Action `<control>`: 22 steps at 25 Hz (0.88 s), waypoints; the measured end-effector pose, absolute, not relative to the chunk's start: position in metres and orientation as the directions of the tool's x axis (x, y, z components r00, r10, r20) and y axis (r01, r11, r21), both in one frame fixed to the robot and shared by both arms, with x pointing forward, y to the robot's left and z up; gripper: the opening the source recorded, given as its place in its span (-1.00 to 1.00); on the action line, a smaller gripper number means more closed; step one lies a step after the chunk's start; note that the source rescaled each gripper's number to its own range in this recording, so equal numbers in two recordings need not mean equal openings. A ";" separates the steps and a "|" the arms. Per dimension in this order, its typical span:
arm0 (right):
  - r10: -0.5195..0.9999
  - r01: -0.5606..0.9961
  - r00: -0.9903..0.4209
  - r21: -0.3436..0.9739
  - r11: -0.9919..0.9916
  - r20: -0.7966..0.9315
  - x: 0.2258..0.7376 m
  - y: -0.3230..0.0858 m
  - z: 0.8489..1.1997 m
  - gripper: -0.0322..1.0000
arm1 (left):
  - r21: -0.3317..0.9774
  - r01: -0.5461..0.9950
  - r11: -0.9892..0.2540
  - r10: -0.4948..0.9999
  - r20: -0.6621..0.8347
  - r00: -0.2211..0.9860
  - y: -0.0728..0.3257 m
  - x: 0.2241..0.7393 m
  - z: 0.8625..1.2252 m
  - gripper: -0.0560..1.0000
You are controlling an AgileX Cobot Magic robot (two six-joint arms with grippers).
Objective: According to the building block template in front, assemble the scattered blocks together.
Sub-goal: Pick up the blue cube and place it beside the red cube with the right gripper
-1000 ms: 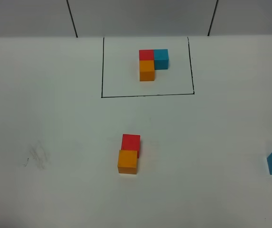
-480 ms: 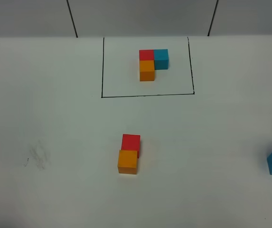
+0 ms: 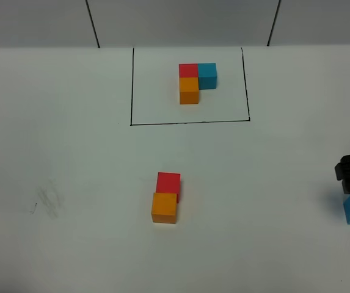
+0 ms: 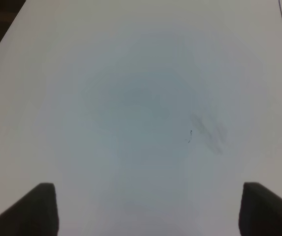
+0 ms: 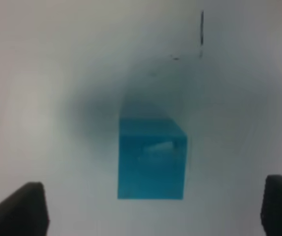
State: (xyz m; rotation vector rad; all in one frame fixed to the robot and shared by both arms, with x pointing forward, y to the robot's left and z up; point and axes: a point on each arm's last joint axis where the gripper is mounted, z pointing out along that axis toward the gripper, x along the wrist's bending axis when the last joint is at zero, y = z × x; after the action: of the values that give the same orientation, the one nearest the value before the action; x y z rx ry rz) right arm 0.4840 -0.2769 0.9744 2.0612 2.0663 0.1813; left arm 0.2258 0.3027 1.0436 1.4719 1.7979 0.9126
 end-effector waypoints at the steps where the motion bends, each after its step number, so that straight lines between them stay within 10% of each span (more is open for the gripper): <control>1: 0.998 0.972 0.009 0.234 0.006 -0.065 0.485 -0.277 0.970 0.64 | 0.828 0.544 0.134 0.984 -0.045 -0.174 0.303 0.226 1.044 0.40; 22: 0.997 0.990 0.049 0.135 -0.039 -0.068 0.497 -0.275 0.903 0.64 | 0.828 0.544 0.134 0.984 -0.045 -0.174 0.303 0.226 1.044 0.40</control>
State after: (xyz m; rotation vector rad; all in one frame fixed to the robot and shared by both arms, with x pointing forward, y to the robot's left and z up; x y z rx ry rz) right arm 0.4973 -0.2748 0.9030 2.1649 2.0711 0.0672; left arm 0.2258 0.3027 1.0436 1.4719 1.7979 0.9126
